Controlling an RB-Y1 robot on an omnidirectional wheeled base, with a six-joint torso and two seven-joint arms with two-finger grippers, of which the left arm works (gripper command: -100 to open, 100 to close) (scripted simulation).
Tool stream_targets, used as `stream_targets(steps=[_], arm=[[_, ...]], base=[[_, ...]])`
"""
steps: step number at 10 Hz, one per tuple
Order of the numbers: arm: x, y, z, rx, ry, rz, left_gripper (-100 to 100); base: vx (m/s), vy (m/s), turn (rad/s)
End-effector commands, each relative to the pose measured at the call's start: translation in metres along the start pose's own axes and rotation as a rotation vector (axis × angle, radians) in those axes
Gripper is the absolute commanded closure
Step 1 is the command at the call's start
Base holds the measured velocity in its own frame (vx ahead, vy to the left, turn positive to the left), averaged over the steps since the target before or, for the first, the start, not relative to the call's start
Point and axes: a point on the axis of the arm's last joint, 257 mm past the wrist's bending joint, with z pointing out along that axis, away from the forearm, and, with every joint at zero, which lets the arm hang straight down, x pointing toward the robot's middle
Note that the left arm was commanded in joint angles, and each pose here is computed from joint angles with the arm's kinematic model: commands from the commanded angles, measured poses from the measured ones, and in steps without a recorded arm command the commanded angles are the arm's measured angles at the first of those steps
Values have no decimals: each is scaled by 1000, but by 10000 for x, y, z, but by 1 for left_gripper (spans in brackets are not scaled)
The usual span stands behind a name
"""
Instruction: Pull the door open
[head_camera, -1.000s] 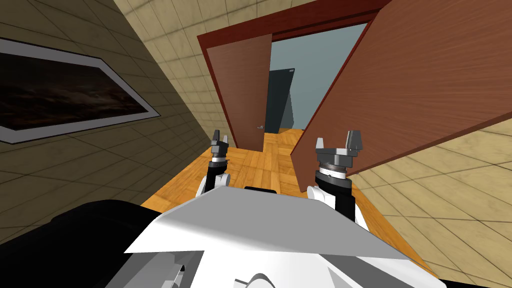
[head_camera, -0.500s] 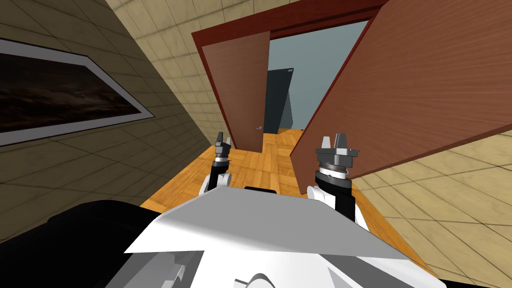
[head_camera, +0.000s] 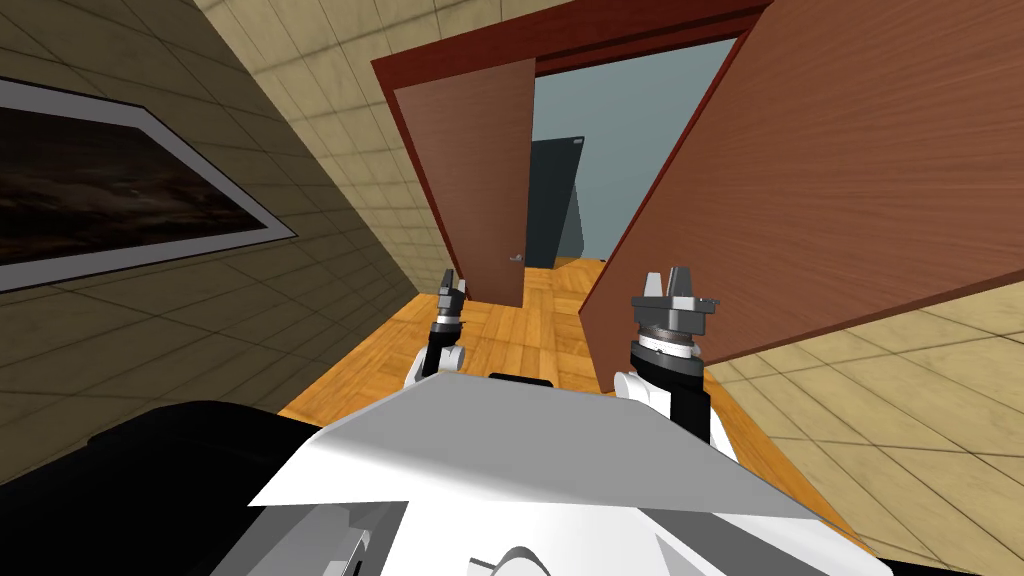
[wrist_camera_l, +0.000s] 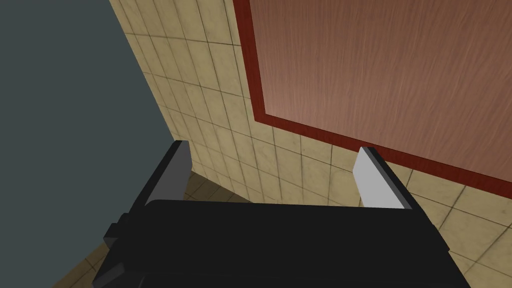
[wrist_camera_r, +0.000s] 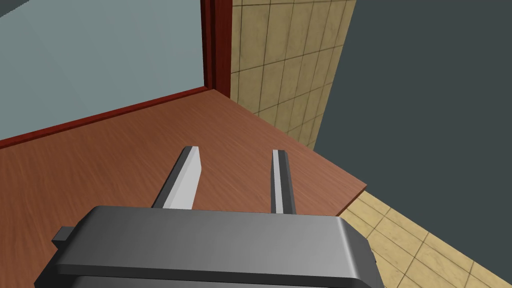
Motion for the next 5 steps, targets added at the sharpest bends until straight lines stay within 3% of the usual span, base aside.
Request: stream_targets(steps=[1,5], arm=[[-2,133,-12,-15,6,-4,-100],[14,425,-49,-52,21,-12,-100]], base=[[87,-17,-24],[84,-15,-29]])
